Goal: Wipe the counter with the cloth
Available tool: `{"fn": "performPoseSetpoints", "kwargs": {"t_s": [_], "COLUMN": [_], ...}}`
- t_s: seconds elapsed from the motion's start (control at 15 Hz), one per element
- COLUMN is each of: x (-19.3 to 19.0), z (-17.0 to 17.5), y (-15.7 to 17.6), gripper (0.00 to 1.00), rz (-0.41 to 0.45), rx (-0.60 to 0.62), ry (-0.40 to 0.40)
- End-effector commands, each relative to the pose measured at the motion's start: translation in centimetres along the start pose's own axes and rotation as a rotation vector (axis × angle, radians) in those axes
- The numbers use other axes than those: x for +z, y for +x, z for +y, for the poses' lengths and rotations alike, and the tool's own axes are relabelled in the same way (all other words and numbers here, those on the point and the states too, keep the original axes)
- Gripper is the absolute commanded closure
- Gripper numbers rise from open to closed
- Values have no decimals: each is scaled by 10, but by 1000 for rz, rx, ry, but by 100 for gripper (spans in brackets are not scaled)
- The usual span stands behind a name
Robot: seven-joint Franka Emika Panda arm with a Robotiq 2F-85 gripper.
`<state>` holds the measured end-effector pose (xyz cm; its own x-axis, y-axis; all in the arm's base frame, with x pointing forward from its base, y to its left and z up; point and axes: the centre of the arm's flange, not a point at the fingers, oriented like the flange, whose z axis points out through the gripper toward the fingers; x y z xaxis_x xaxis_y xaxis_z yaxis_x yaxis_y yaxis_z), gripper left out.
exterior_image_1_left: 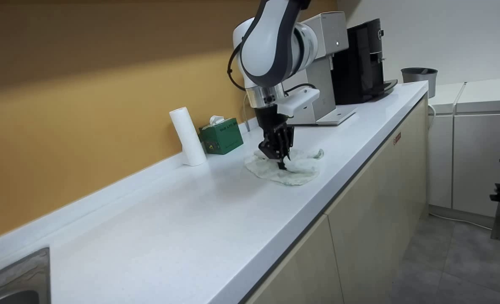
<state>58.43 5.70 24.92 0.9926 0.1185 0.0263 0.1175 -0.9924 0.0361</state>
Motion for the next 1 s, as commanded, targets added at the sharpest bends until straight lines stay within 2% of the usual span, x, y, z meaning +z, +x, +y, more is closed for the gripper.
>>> {"fn": "performPoseSetpoints", "kwargs": {"t_s": [0.0, 0.53, 0.93], "x": [-2, 14, 2], "z": [10, 23, -44], "y": [8, 1, -26], "gripper": [100, 99, 99], "rz": [-68, -211, -227], "rx": [22, 37, -158], "ry": [0, 2, 65]}}
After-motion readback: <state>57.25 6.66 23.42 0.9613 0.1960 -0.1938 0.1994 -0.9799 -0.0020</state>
